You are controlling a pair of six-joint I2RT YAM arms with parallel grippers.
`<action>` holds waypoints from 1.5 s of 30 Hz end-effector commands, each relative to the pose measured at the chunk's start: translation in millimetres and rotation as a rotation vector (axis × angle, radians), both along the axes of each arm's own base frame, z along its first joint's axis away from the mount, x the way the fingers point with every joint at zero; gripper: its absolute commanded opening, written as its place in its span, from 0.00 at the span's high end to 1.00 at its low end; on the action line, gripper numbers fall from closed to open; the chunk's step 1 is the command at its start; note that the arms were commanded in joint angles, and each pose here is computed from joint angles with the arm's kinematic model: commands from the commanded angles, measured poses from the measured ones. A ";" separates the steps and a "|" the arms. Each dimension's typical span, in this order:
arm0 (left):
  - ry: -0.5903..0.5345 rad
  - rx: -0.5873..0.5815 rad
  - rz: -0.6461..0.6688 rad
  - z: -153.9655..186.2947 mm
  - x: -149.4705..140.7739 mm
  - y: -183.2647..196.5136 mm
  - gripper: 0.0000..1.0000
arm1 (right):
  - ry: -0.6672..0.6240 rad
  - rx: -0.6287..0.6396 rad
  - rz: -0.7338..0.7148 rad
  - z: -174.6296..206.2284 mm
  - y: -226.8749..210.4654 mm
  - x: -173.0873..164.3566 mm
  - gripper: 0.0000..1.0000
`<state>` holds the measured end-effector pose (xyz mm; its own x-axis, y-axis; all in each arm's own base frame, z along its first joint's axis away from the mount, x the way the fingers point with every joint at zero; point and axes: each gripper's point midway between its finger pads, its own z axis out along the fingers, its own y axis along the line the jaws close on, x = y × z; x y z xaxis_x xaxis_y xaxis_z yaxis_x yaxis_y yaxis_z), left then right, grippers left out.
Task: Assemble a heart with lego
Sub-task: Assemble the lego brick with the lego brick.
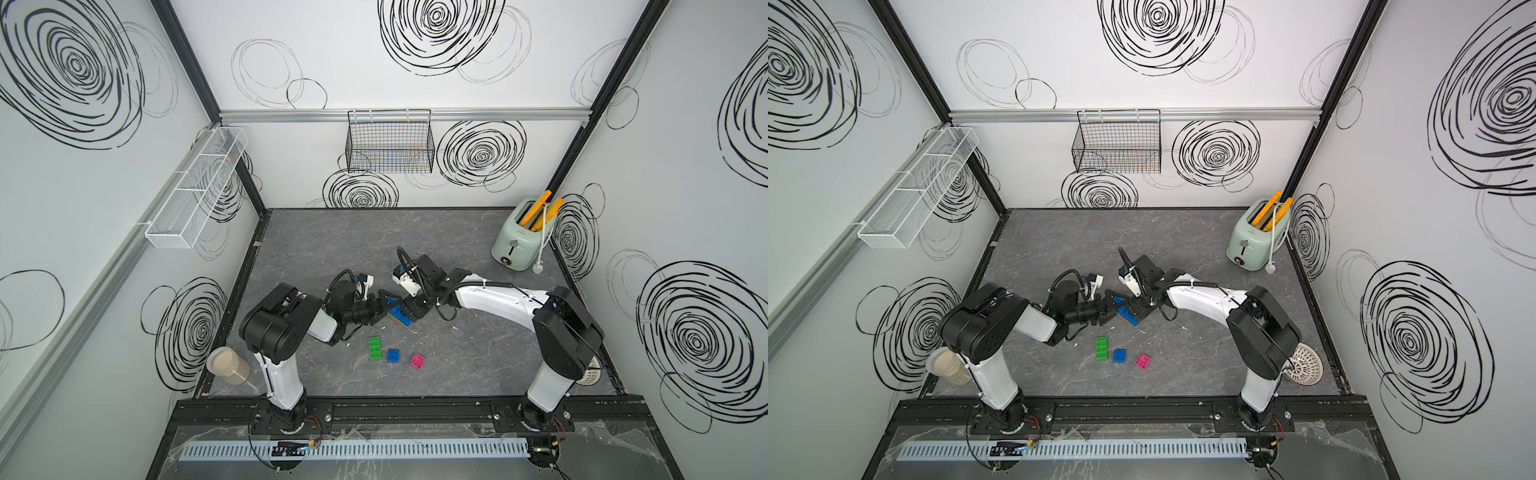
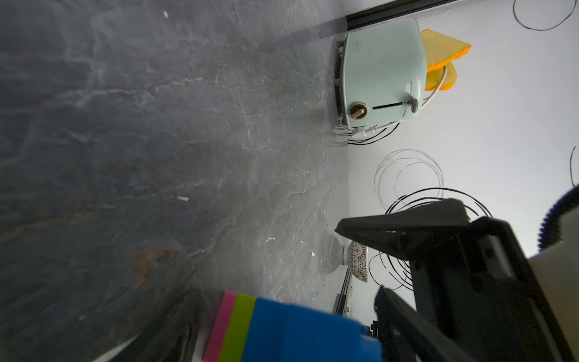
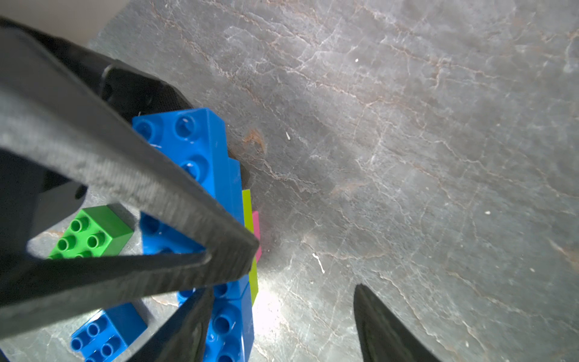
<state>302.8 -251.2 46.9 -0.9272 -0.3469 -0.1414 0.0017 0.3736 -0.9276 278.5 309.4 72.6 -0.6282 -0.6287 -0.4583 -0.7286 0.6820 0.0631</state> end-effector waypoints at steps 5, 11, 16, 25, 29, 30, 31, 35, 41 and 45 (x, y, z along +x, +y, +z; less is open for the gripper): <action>0.234 0.007 0.072 -36.8 -32.0 17.0 0.09 | 0.036 -0.094 0.004 -29.2 -14.6 -7.1 0.26; 0.225 -0.070 0.093 -26.2 -32.0 16.6 0.13 | 0.036 -0.095 0.006 -29.1 -13.1 -7.0 0.26; 0.223 -0.101 0.112 -27.1 -30.8 17.5 0.19 | 0.040 -0.096 0.009 -30.6 -13.2 -8.7 0.26; 0.195 -0.184 0.149 -22.6 -28.8 18.8 0.28 | 0.050 -0.098 0.013 -33.9 -13.2 -10.4 0.26; 0.180 -0.198 0.153 -20.4 -28.4 19.4 0.34 | 0.046 -0.092 0.013 -31.4 -11.7 -10.2 0.26; 0.175 -0.195 0.153 -20.3 -28.4 19.6 0.34 | 0.041 -0.088 0.013 -29.5 -11.1 -9.9 0.26; 0.167 -0.189 0.154 -20.7 -28.0 20.0 0.35 | 0.032 -0.075 0.014 -24.4 -9.5 -9.0 0.26; 0.120 -0.165 0.138 -18.7 -25.9 18.8 0.37 | -0.020 -0.028 0.025 3.9 -2.4 -9.7 0.26; 0.071 -0.084 0.140 -21.8 -19.3 22.3 0.37 | -0.068 0.012 0.078 41.3 14.8 -34.9 0.25; 0.046 -0.047 0.176 -20.2 -11.6 31.3 0.38 | -0.016 0.045 0.115 41.3 32.2 -68.0 0.25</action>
<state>289.3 -235.5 54.4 -0.8789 -0.4690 -0.0873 -0.0244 0.2269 -0.9736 232.6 339.1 111.8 -0.5246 -0.6704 -0.5247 -0.8026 0.5951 0.0422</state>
